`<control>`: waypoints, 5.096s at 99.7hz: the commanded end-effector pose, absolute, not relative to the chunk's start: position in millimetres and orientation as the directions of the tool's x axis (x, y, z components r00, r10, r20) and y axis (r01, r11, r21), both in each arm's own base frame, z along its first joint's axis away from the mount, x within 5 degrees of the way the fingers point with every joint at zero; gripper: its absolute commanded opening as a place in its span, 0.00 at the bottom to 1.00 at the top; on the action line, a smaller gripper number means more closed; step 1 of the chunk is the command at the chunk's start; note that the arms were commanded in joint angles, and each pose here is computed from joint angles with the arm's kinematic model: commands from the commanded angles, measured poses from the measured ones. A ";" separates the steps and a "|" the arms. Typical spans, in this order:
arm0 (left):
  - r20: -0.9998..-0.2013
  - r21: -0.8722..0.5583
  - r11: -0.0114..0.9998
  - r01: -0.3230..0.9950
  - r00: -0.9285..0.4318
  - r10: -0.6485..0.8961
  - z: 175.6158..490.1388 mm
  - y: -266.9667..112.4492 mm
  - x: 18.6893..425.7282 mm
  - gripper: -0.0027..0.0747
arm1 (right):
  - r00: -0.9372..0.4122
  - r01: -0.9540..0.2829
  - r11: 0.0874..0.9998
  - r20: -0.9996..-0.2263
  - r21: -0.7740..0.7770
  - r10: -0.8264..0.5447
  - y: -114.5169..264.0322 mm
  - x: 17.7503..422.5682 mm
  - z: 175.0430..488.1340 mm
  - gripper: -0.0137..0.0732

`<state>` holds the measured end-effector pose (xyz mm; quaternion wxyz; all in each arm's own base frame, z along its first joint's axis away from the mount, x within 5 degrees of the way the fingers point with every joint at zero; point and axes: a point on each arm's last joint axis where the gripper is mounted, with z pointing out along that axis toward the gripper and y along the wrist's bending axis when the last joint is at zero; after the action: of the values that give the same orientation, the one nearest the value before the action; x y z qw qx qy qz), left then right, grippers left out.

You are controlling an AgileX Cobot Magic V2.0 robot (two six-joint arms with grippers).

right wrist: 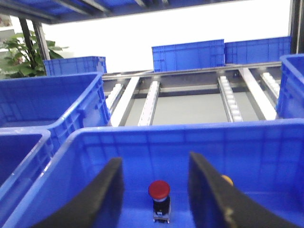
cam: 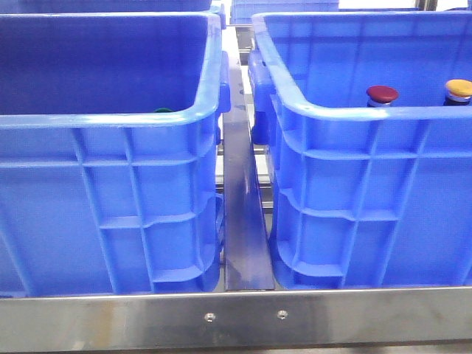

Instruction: Pick red and yellow buttons and place in box

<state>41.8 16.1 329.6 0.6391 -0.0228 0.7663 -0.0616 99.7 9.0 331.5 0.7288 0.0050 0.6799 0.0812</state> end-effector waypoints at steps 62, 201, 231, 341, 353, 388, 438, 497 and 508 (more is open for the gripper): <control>-0.988 -0.119 0.991 0.068 -0.109 -0.111 342.1 15.0 41.8 0.01 | 0.121 -0.168 0.980 -0.985 0.106 0.127 14.2 85.1 338.7 0.08; -0.971 0.128 0.991 0.030 0.208 0.119 320.1 -1.2 31.5 0.01 | 0.102 -0.246 0.965 -0.987 0.095 0.123 21.6 83.8 337.7 0.08; -0.990 0.096 0.995 0.040 0.104 0.092 254.6 -1.8 40.3 0.01 | 0.102 -0.246 0.965 -0.987 0.095 0.123 21.6 83.8 337.7 0.08; -0.986 0.080 0.996 0.042 0.149 0.073 204.3 -3.0 54.9 0.01 | 0.102 -0.246 0.965 -0.987 0.095 0.123 21.6 83.8 337.5 0.08; -0.986 0.080 0.996 0.042 0.149 0.073 204.3 -3.0 54.9 0.01 | 0.102 -0.246 0.965 -0.987 0.095 0.123 21.6 83.8 337.5 0.08; -0.986 0.080 0.996 0.042 0.149 0.073 204.3 -3.0 54.9 0.01 | 0.114 -0.195 0.975 -0.986 0.102 0.126 16.8 84.8 338.1 0.08; -0.986 0.080 0.996 0.042 0.149 0.073 204.3 -3.0 54.9 0.01 | 0.122 -0.046 0.993 -0.986 0.107 0.112 3.4 83.7 337.4 0.08; -0.986 0.080 0.996 0.042 0.149 0.073 204.3 -3.0 54.9 0.01 | 0.235 -0.065 0.990 -0.963 0.123 0.135 1.8 48.9 308.7 0.08; -0.986 0.080 0.996 0.042 0.149 0.073 204.3 -3.0 54.9 0.01 | 0.244 -0.083 0.990 -0.961 0.111 0.129 2.5 43.2 291.1 0.08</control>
<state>55.3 -3.0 214.6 0.7375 0.0515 0.6732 0.0168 49.1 2.9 286.9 0.7527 0.0268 0.6543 0.0682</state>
